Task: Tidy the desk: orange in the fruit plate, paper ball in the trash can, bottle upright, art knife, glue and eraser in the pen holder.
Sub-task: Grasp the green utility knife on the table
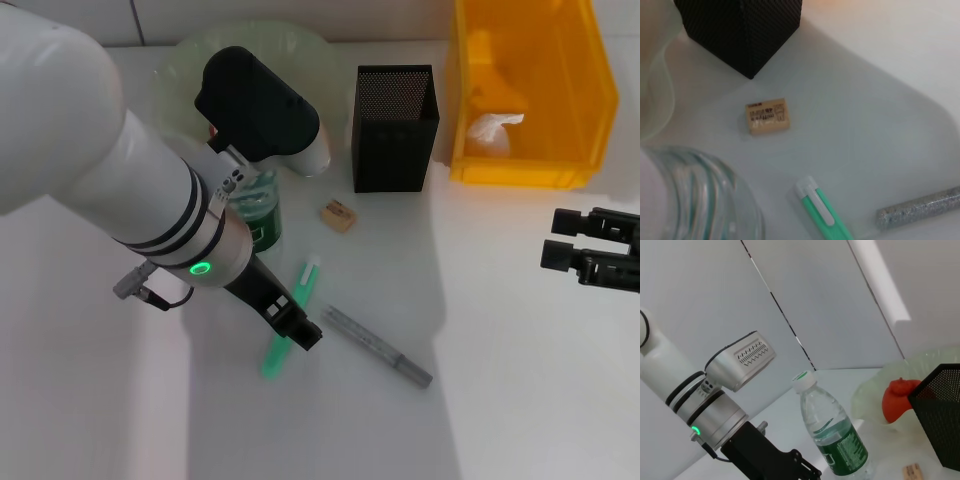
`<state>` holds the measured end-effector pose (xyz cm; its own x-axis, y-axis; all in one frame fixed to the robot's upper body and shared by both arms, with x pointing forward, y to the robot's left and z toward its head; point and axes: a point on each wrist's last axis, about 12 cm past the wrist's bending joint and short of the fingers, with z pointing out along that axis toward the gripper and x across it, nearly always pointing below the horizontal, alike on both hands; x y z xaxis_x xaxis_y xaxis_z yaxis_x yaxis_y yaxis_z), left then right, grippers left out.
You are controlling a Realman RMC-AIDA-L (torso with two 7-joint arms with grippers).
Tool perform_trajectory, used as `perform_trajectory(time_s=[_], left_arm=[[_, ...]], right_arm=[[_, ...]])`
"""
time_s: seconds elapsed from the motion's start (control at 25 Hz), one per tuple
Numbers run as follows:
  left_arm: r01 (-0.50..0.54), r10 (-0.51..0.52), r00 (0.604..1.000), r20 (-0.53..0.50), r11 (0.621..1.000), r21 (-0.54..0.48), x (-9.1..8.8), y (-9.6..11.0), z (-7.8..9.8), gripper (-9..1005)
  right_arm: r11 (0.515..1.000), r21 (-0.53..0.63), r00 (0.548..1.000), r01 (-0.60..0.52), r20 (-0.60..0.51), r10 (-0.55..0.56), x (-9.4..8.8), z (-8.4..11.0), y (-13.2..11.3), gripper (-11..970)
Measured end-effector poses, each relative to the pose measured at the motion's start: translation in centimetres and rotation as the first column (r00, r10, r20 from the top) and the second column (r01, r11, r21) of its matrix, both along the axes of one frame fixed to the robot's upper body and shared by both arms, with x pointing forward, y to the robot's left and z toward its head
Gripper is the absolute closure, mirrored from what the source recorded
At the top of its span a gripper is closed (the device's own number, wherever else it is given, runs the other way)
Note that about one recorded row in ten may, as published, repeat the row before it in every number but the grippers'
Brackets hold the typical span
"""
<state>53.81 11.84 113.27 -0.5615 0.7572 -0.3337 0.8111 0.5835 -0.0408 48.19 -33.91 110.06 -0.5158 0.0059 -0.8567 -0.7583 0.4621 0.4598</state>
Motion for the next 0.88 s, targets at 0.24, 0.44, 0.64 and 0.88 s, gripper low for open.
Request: perform_trajectory(time_s=[0.24,0.44,0.64,0.88], left_arm=[[0.022,-0.023,1.000,0.020,1.000,0.016,-0.1,-0.4,-0.3,238],[0.034,-0.035,0.999,0.025,0.999,0.025,-0.1,-0.7,-0.5,239],[0.042,-0.043,0.998,0.035,0.999,0.034,-0.1,-0.8,-0.7,240],[0.053,-0.054,0.997,0.045,0.998,0.036,-0.2,-1.1,-1.1,241]], right_arm=[[1.000,0.010,1.000,-0.007,-0.003,0.007,0.3,-0.2,0.3,220],[1.000,0.005,1.000,0.000,-0.001,0.000,0.5,-0.2,0.4,221],[1.000,0.003,1.000,0.006,-0.001,-0.006,0.7,-0.3,0.5,220],[1.000,0.013,1.000,0.005,-0.007,-0.005,0.7,-0.5,0.7,221]])
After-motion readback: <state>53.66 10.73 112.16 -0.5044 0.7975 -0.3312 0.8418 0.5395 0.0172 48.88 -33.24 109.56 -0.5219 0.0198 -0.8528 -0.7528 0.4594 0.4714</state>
